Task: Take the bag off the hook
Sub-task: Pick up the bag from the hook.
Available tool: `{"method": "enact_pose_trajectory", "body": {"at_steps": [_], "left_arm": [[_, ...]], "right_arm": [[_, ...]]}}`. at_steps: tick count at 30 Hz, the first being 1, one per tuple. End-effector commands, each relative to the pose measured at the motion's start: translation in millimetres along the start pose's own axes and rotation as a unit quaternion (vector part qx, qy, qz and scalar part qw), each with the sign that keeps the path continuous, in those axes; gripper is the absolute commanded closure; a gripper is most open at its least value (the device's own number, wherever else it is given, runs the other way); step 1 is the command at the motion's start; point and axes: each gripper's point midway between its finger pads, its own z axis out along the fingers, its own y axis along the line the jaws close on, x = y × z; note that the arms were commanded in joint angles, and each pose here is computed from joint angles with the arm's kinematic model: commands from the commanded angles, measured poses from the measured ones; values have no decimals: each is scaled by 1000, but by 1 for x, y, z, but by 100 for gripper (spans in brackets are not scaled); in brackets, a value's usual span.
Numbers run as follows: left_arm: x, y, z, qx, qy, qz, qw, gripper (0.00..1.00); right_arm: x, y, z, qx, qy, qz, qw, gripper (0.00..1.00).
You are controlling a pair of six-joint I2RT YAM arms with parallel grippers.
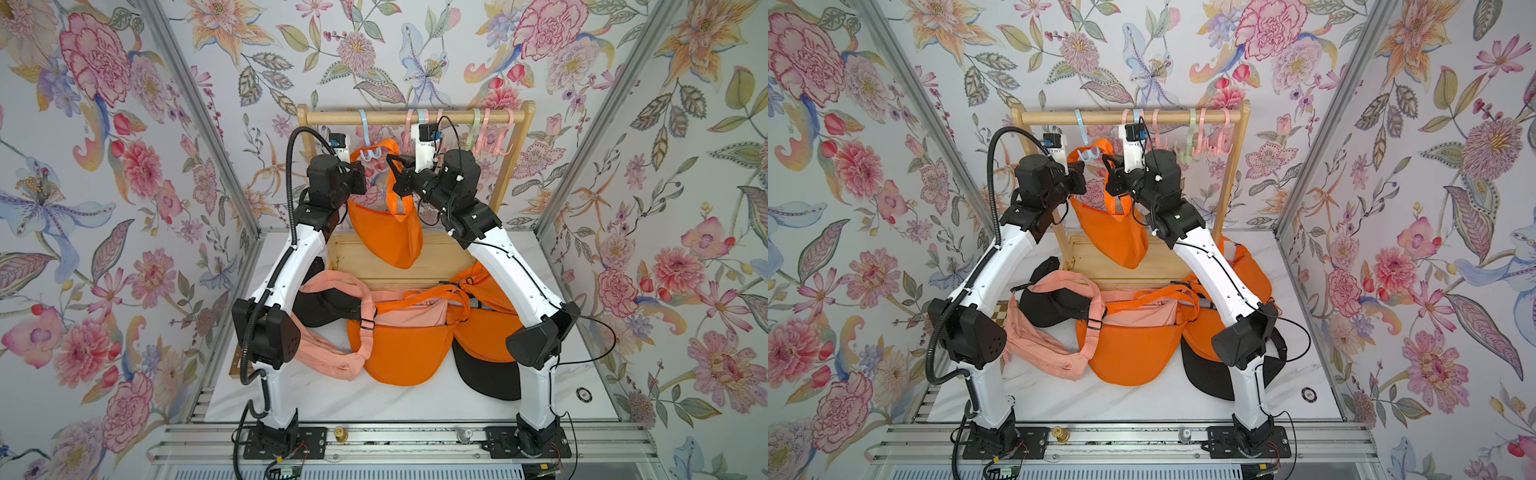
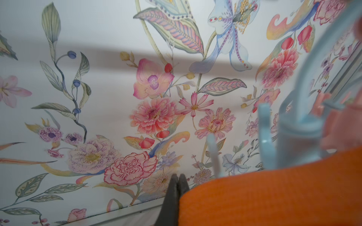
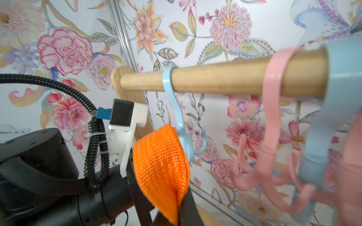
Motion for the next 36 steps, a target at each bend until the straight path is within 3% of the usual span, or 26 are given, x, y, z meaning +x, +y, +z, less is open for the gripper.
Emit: {"method": "enact_pose_trajectory", "body": {"at_steps": [1,2,8,10,11,13,15,22,26,33,36], "left_arm": [[-46,-13,-26,0,-39,4,999,100],[-52,-14,-29,2,-45,4,999,99],[-82,-14,-53,-13,-69,9,997,98],[-89,-12,-66,-23,-75,17,997,92],[-91,-11,-71,-24,-77,21,996,80],[-93,-12,-88,-26,-76,36,996,31],[-90,-12,-108,-26,-70,50,996,1],[-74,-6,-211,-44,-66,55,995,0],[-63,-15,-261,-18,-59,54,997,0],[25,-26,-304,40,44,29,998,0],[42,-26,-324,46,47,11,998,0]], "right_arm": [[-16,18,6,-37,-34,-4,999,100],[-16,37,7,-55,-38,-2,998,100],[-23,60,3,-85,-44,-1,995,100],[-23,76,-2,-108,-35,-1,994,100],[-23,84,-4,-117,-34,-4,993,100],[-23,106,-8,-134,-33,-18,990,100],[-25,126,-13,-145,-38,-32,988,100],[-41,175,-23,-156,-78,-37,984,100],[-42,193,-24,-141,-92,-40,985,100],[-19,218,-20,-128,-74,-30,989,100],[-8,226,-16,-122,-66,-26,990,100]]}}
